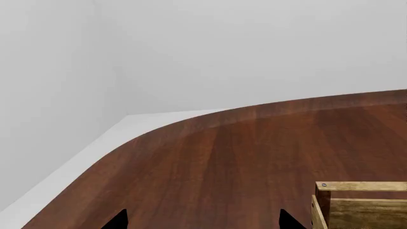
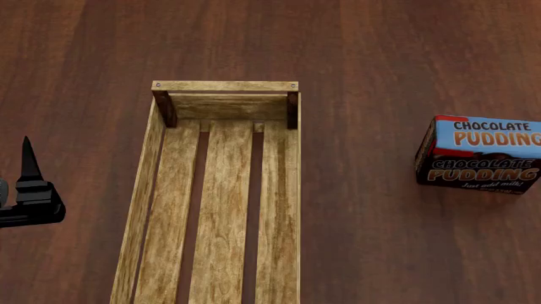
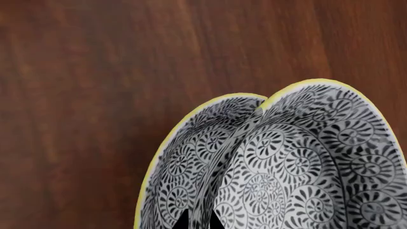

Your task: Stack the left bowl on the right bowl and place them in the tray.

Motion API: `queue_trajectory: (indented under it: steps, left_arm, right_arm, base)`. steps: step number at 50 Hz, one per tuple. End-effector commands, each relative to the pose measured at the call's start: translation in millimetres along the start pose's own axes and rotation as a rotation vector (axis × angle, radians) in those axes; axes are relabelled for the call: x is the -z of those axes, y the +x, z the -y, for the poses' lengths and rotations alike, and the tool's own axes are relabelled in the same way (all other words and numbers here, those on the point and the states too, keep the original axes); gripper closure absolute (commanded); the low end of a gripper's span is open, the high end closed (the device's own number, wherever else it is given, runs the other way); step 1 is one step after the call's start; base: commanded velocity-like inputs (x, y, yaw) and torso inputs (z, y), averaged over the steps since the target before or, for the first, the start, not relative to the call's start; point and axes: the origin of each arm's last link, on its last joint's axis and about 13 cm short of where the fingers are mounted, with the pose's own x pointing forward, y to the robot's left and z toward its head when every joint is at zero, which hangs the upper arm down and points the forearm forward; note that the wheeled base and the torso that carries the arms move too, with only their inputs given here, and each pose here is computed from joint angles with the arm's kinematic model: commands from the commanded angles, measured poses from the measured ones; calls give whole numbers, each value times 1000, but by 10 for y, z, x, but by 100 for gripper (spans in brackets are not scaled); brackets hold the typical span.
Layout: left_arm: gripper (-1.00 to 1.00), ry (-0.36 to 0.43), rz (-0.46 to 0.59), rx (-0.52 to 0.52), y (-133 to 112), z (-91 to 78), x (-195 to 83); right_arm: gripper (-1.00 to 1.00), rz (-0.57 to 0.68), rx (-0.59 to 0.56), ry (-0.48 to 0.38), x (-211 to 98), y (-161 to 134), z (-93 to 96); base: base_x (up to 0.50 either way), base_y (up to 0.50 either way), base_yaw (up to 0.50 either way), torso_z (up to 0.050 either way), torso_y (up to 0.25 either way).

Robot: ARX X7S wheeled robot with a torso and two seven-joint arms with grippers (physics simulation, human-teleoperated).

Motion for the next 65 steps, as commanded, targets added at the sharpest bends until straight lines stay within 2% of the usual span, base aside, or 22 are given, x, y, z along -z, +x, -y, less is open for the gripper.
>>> queue_trajectory:
  steps: [1,9,11,12,33,52,65]
  left_arm:
    - [-100,8,0,5,-8,8,1]
    - [-100,11,0,8,-14,14,-2]
    - [-100,11,0,8,-14,13,-4]
    - [-100,11,0,9,-15,12,-5]
    - [-100,12,-2,13,-28,13,2]
    - [-100,6,2,15,-30,14,-14]
    - [-100,1,1,10,-36,-2,-8]
  right_arm:
    - [100,0,11,-16,-1,47,-9]
    - [100,-21,11,-28,34,80,-26]
    - [100,-17,12,-9,33,75,-10]
    - [-100,-20,12,-10,33,73,-7]
    - [-100,0,-5,-4,-18,3,6]
    - [-100,51,4,-5,-162,-208,90]
    - [-100,63,-3,-17,-215,-235,50]
  base:
    - [0,0,0,0,0]
    - [0,0,0,0,0]
    - [0,0,0,0,0]
    - [0,0,0,0,0]
    - [0,0,0,0,0]
    - [1,0,0,0,0]
    - [0,0,0,0,0]
